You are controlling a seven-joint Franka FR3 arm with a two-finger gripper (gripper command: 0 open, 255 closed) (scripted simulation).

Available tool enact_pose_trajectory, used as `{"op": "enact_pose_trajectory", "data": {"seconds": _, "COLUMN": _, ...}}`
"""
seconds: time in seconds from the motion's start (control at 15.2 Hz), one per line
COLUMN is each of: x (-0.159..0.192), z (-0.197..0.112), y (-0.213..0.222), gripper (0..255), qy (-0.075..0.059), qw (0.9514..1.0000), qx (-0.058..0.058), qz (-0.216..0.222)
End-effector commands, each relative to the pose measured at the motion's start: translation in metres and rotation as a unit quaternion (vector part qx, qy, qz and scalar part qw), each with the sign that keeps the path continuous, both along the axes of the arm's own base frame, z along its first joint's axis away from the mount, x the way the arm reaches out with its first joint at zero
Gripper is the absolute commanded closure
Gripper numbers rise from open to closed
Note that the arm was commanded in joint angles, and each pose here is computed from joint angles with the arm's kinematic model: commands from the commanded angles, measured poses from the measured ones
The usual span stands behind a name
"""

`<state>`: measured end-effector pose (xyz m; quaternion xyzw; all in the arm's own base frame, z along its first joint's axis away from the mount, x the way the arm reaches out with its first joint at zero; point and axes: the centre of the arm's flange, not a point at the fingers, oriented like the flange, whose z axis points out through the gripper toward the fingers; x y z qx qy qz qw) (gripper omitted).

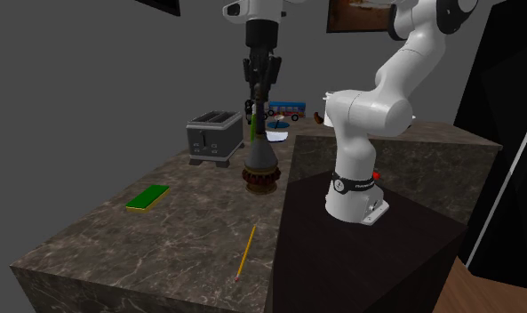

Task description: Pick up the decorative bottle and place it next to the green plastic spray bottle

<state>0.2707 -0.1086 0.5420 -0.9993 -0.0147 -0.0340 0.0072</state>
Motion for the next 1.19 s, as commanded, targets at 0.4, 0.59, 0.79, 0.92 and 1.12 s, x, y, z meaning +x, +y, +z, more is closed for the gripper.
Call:
{"op": "enact_pose_trajectory", "data": {"seconds": 0.4, "x": 0.000, "z": 0.043, "y": 0.000, "gripper": 255, "qy": 0.000, "qw": 1.0000, "qx": 0.000, "qz": 0.000}}
{"op": "enact_pose_trajectory", "data": {"seconds": 0.59, "x": 0.000, "z": 0.059, "y": 0.000, "gripper": 255, "qy": 0.000, "qw": 1.0000, "qx": 0.000, "qz": 0.000}}
{"op": "enact_pose_trajectory", "data": {"seconds": 0.79, "x": 0.000, "z": 0.074, "y": 0.000, "gripper": 255, "qy": 0.000, "qw": 1.0000, "qx": 0.000, "qz": 0.000}}
{"op": "enact_pose_trajectory", "data": {"seconds": 0.92, "x": 0.000, "z": 0.085, "y": 0.000, "gripper": 255, "qy": 0.000, "qw": 1.0000, "qx": 0.000, "qz": 0.000}}
{"op": "enact_pose_trajectory", "data": {"seconds": 1.12, "x": 0.000, "z": 0.101, "y": 0.000, "gripper": 255, "qy": 0.000, "qw": 1.0000, "qx": 0.000, "qz": 0.000}}
